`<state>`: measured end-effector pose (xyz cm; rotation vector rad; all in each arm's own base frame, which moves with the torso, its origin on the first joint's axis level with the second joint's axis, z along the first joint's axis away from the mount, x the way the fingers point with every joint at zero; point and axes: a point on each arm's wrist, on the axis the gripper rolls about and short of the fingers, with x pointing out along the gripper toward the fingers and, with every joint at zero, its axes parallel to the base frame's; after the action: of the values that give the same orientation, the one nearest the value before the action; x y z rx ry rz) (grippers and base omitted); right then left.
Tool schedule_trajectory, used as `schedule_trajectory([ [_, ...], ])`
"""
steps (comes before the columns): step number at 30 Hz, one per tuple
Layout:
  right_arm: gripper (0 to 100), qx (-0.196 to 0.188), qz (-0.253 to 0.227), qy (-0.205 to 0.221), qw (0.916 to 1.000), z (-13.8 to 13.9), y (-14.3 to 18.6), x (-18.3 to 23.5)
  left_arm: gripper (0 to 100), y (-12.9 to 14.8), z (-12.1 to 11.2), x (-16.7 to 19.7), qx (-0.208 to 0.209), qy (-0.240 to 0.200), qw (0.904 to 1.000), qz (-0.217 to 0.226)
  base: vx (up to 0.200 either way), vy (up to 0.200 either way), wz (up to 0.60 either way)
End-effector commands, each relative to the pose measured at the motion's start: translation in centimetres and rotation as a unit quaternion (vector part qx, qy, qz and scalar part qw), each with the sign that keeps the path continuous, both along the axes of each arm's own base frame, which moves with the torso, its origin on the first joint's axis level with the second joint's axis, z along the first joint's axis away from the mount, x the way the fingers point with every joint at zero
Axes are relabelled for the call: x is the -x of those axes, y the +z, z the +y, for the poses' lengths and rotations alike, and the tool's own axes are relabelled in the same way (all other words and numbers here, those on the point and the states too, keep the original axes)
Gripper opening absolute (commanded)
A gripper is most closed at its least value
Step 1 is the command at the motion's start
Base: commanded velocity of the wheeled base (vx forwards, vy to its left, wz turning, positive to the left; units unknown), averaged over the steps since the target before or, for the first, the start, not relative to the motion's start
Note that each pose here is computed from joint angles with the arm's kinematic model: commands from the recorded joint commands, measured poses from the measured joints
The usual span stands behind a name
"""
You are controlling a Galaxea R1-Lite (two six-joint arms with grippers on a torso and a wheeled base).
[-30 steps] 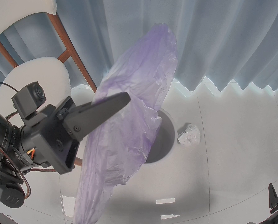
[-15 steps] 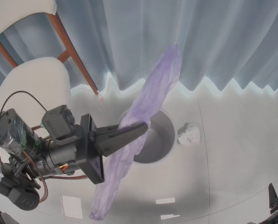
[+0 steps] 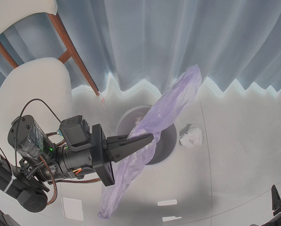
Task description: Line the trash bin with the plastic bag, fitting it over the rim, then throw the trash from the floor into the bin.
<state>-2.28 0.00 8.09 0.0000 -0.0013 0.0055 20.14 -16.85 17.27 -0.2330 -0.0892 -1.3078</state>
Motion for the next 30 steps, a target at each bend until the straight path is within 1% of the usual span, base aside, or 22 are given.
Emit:
schedule_trajectory([
  [1, 100, 0.0, 0.0, 0.0, 1.0, 0.0, -0.5, 0.0, 0, -0.6, 0.2, -0.6, -0.006, 0.012, 0.9999, 0.01, 0.0, 0.0, 0.0],
  [5, 100, 0.0, 0.0, 0.0, 1.0, 0.0, -0.5, 0.0, 0, -1.1, 0.3, -1.0, -0.009, 0.036, 0.9991, 0.02, 0.0, 0.0, 0.0],
  [8, 100, 0.0, 0.0, 0.0, 1.0, 0.0, -0.5, 0.0, 0, -1.2, 0.3, -0.9, -0.01, 0.041, 0.9989, 0.02, 0.0, 0.0, 0.0],
  [13, 100, 0.003, 0.0, -0.002, 1.0, 0.0, -0.5, 0.0, 0, -1.7, 0.3, -0.9, -0.028, 0.048, 0.9984, -0.008, 0.0, 0.0, 0.0],
  [15, 100, -0.001, 0.0, 0.0, 1.0, 0.0, -0.5, 0.0, 0, -1.8, 0.3, -0.9, -0.032, 0.051, 0.9981, -0.012, 0.0, 0.0, 0.0],
  [19, 100, 0.0, 0.0, -0.001, 1.0, 0.0, -0.5, 0.0, 0, -1.7, 0.3, -0.9, -0.029, 0.069, 0.9972, -0.011, 0.0, 0.0, 0.0],
  [20, 100, 0.001, 0.0, 0.0, 1.0, 0.0, -0.5, 0.0, 0, -1.6, 0.3, -0.9, -0.026, 0.081, 0.9964, -0.01, 0.0, 0.0, 0.0],
  [22, 100, 0.001, 0.0, -0.001, 1.0, 0.0, -0.5, 0.0, 0, -1.6, 0.3, -0.9, -0.025, 0.084, 0.9961, -0.009, 0.0, 0.0, 0.0],
  [23, 100, 0.002, 0.0, 0.001, 1.0, 0.0, -0.5, 0.0, 0, -1.6, 0.3, -1.0, -0.023, 0.094, 0.9953, -0.009, 0.0, 0.0, 0.0],
  [26, 100, 0.008, -0.001, 0.003, 1.0, 0.0, -0.5, 0.0, 0, -1.4, 0.3, -1.2, -0.02, 0.102, 0.9945, -0.011, 0.0, 0.0, 0.0],
  [30, 100, 0.01, -0.001, 0.004, 0.9999, 0.0, -0.5, 0.0, 0, -1.6, 0.0, -0.8, -0.022, 0.099, 0.9948, -0.008, 0.0, 0.0, 0.0],
])
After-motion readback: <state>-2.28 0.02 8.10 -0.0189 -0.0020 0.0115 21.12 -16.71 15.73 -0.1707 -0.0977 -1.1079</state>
